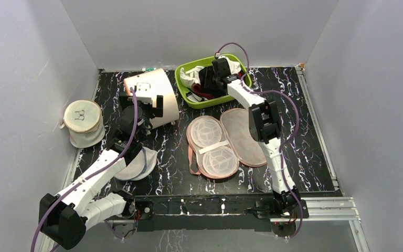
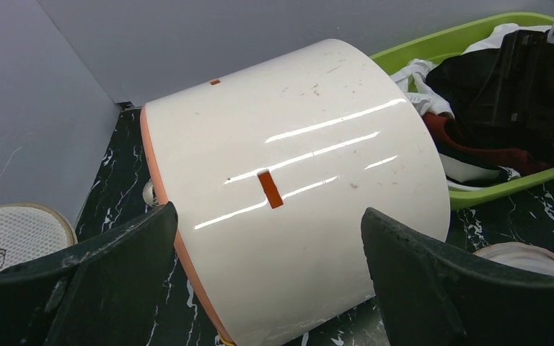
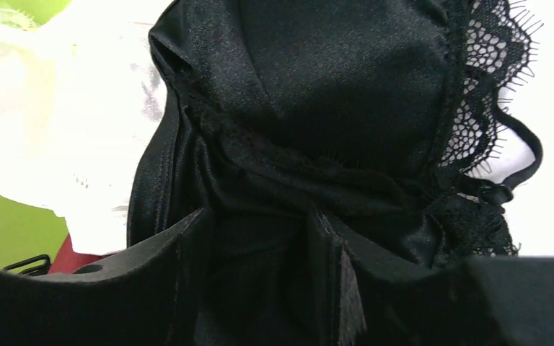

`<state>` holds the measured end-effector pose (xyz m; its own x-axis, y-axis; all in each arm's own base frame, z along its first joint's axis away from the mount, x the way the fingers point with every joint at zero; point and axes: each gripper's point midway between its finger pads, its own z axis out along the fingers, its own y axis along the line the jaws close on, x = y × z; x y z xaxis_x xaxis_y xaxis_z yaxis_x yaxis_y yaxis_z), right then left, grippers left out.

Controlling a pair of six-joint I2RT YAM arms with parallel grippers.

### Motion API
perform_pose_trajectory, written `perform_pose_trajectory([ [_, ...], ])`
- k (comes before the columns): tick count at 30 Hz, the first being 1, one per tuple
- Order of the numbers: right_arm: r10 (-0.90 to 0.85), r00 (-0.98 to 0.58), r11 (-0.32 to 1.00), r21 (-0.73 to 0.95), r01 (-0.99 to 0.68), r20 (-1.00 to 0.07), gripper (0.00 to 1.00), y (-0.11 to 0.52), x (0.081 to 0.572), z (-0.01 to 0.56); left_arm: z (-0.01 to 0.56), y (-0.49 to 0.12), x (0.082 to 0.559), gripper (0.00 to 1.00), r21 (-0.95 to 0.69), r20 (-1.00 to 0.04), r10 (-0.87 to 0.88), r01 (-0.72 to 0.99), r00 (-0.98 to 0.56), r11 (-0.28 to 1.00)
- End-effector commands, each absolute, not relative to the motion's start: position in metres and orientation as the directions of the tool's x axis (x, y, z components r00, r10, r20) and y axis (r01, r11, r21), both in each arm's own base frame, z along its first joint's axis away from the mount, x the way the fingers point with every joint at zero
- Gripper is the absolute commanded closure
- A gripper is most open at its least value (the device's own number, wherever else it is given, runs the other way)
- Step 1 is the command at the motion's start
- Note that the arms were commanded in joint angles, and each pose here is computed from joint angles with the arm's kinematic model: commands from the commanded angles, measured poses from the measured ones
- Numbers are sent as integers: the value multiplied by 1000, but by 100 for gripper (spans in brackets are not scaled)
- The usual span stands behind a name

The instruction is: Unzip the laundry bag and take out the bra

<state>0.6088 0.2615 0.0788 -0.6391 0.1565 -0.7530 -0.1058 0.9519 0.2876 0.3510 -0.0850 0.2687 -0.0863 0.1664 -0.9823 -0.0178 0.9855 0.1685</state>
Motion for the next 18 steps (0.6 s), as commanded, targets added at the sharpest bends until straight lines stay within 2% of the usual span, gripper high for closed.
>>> perform_pose_trajectory([
  [1, 167, -566, 942, 299, -150, -807, 48, 265, 609, 146, 288, -87, 353, 2, 133, -990, 132, -21, -44, 991],
  [3, 162, -524, 941, 291, -173, -836, 41, 264, 607, 185, 285, -88, 354, 2, 134, -990, 133, -16, -51, 991],
  [6, 161, -458, 935, 283, -211, -874, 25, 259, 598, 245, 282, -89, 355, 2, 138, -989, 137, -16, -61, 990],
  [11, 147, -431, 928, 275, -252, -891, 5, 244, 555, 302, 279, -88, 356, 2, 146, -987, 144, -17, -69, 989],
  [15, 119, -415, 927, 251, -280, -902, 2, 224, 504, 312, 275, -88, 357, 2, 152, -986, 150, -21, -77, 988],
  [16, 102, -412, 930, 233, -284, -906, 2, 203, 459, 306, 274, -89, 357, 2, 150, -986, 148, -18, -78, 989],
  [18, 96, -408, 932, 227, -284, -908, 2, 189, 427, 299, 275, -89, 357, 2, 147, -986, 146, -15, -77, 989],
])
